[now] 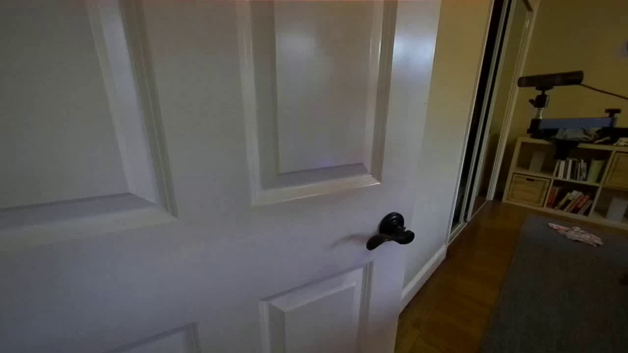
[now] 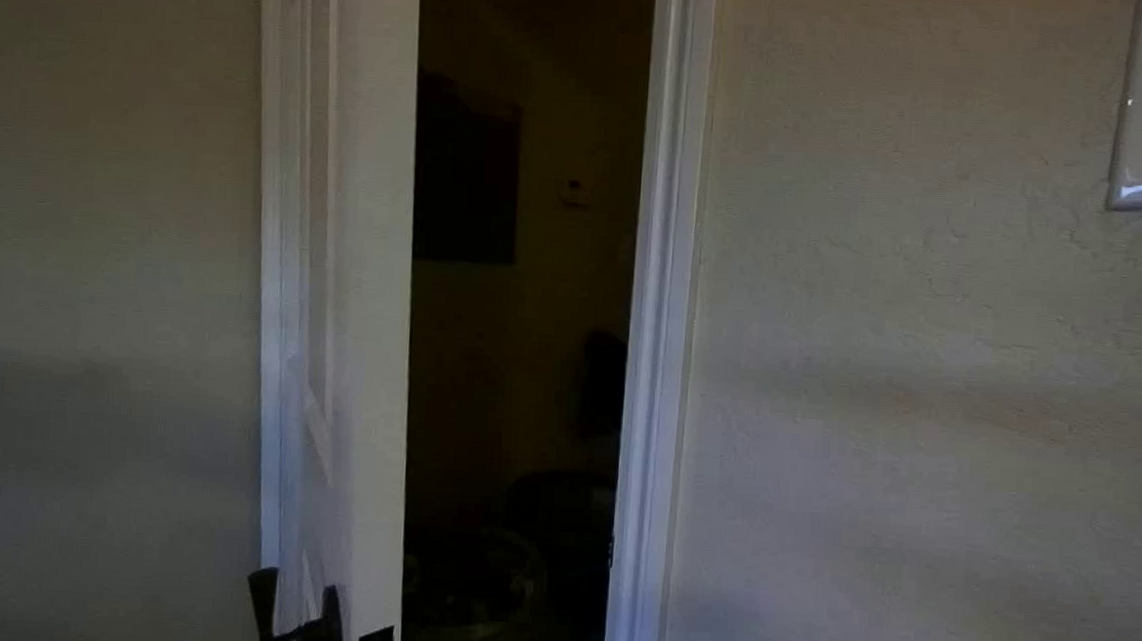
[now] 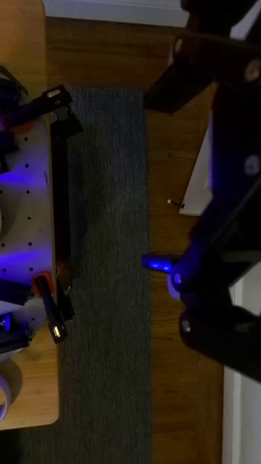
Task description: Close the door shut
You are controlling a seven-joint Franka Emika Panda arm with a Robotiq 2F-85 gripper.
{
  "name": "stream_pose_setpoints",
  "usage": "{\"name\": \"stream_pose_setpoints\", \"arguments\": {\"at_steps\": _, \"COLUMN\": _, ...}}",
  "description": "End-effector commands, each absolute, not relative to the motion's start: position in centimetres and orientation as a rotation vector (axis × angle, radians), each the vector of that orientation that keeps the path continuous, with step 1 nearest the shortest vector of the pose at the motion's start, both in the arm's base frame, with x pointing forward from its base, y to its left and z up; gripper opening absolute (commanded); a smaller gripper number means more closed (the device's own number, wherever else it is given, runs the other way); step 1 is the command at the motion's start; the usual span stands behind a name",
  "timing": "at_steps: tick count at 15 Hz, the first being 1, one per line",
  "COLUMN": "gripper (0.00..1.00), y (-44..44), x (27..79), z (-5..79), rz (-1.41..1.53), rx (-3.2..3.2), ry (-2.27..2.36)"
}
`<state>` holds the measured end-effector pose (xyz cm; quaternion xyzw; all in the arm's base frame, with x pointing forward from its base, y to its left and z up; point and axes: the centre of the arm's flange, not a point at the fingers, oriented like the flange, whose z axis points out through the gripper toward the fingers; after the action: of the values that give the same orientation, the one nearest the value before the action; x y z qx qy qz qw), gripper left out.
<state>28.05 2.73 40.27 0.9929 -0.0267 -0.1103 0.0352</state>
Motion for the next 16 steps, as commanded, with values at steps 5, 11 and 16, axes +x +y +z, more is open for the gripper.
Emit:
{"name": "stream_pose_setpoints", "arguments": {"at_steps": 5, "gripper": 1.0, "y": 2.7, "x": 27.9, "z": 39.9, "rz": -0.353, "rx": 3.049, "ry": -0.082}}
{"name": "stream_pose_setpoints", "arguments": {"at_steps": 11, "gripper": 1.0, "y": 2.7, "x": 29.4, "z": 39.2, "rz": -0.349, "rx": 3.031, "ry": -0.116}}
{"name": "stream_pose_setpoints", "arguments": {"at_steps": 16, "gripper": 1.0, "y": 3.1, "x": 35.5, "z": 37.8, "rz": -0.247, "rx": 3.03, "ry": -0.233}}
